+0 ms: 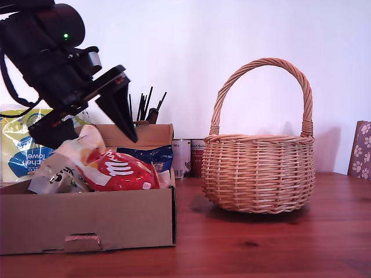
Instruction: Move the bags of Easter eggs from the cardboard box on the left into the woven basket on the right side.
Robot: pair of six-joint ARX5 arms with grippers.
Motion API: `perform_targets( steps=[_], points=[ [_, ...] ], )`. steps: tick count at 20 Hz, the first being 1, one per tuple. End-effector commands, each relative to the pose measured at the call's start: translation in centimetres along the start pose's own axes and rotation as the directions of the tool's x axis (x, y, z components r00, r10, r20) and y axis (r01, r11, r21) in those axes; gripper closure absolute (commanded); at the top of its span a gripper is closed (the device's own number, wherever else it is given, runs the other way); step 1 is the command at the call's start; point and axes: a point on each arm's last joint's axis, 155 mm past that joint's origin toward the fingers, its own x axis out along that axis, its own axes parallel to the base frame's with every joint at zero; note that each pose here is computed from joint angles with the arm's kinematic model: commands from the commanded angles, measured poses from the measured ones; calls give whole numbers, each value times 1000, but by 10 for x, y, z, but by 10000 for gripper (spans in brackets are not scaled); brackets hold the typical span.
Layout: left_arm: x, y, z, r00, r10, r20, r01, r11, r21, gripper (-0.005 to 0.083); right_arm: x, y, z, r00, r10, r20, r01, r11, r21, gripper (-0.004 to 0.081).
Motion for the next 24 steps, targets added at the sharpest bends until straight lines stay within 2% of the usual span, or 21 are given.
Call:
perform_targets(
  steps=[1,8,10,11,15,16,18,21,24],
  points=[
    [3,-8,3,1000,-22,9,22,1000,15,-6,-1,1,4,1000,3,13,-3,1000,-7,782],
    [42,-9,-12,999,5,-51,-3,999,42,19,-1,1,4,1000,3,12,-3,1000,-7,782],
    [45,-7,-10,999,24,-41,-22,999,49,115,-1,1,4,1000,3,12,-3,1000,-7,782],
    [45,-6,-8,999,25,-34,-23,998,51,194,-1,1,4,1000,3,12,-3,1000,-7,782],
    [45,-6,-6,999,24,-26,-22,998,53,628,-1,1,3,1000,3,10,-3,1000,-7,782],
    [45,-7,-4,1000,21,-18,-20,998,56,700,-1,1,3,1000,2,9,-2,1000,-7,782],
    [43,-10,1,1000,14,-6,-13,998,61,768,-1,1,2,1000,2,6,-2,1000,-6,782],
    [32,-26,14,999,-33,4,33,997,69,773,-1,1,1,1000,2,3,-2,1000,-5,782],
    [4,-49,34,996,-80,36,76,991,106,773,-1,1,0,1000,2,-1,-2,1000,-4,782]
  ],
)
